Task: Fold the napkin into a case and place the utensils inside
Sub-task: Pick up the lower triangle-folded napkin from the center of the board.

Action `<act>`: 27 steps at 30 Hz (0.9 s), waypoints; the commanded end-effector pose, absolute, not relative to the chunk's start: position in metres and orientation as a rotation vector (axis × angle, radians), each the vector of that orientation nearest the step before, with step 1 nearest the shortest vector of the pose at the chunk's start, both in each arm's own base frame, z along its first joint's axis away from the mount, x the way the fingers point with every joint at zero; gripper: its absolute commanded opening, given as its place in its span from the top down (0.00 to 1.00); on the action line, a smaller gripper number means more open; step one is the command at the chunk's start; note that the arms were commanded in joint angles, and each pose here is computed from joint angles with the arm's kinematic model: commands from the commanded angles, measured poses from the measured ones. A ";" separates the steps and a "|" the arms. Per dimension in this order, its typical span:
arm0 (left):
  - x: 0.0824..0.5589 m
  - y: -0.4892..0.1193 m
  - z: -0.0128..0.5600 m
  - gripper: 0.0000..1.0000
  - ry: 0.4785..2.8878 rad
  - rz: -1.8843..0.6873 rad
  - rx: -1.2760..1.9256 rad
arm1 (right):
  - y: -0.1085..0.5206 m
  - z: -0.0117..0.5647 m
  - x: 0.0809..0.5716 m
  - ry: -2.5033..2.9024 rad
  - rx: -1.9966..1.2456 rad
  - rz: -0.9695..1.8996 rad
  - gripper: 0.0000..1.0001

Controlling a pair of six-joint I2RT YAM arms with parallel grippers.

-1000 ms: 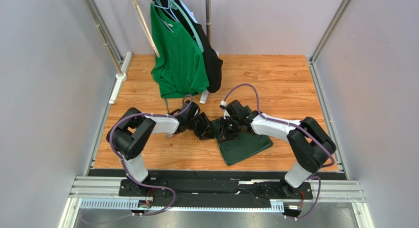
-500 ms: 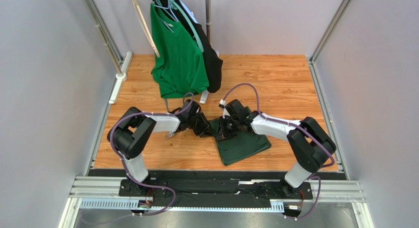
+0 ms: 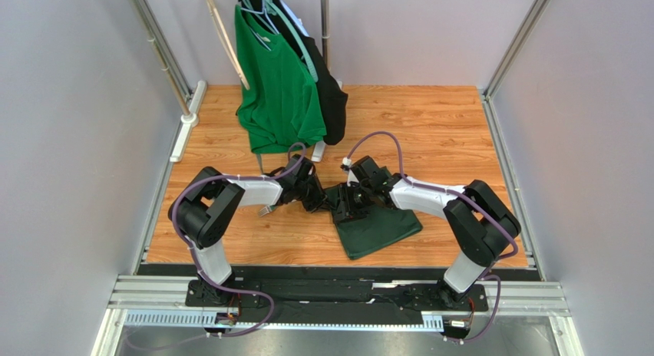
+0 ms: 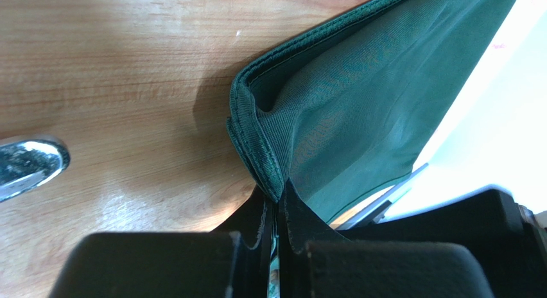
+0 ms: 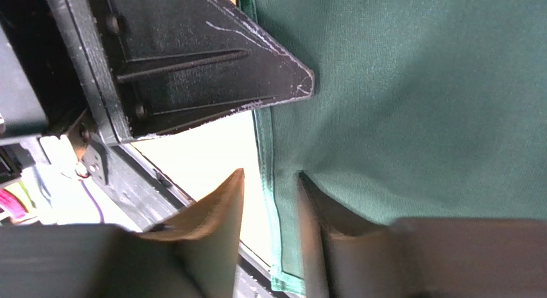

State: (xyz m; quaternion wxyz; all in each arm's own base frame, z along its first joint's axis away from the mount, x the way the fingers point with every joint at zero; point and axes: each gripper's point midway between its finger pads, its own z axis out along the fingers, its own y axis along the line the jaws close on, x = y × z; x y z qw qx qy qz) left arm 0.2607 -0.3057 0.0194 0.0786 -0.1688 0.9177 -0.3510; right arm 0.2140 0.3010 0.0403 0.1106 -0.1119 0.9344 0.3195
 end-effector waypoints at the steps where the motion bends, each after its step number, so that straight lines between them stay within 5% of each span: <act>1: 0.270 -0.311 0.040 1.00 2.687 -1.048 -0.430 | 0.298 0.068 0.225 2.643 -0.335 0.966 0.57; 7: 0.263 -0.307 0.038 1.00 2.716 -1.003 -0.431 | 0.260 0.069 0.245 2.648 -0.257 0.920 0.55; 10: 0.264 -0.307 0.041 1.00 2.710 -0.984 -0.426 | 0.245 0.057 0.252 2.674 -0.231 0.882 0.68; 11: 0.264 -0.307 0.042 1.00 2.711 -0.977 -0.425 | 0.241 0.050 0.255 2.685 -0.221 0.865 0.82; 14: 0.266 -0.310 0.049 1.00 2.700 -0.970 -0.412 | 0.238 0.037 0.261 2.706 -0.198 0.866 1.00; 24: 0.267 -0.311 0.051 1.00 2.707 -0.957 -0.419 | 0.242 0.046 0.249 2.672 -0.231 0.940 1.00; 27: 0.265 -0.313 0.051 1.00 2.710 -0.967 -0.422 | 0.254 0.051 0.239 2.642 -0.291 0.931 0.75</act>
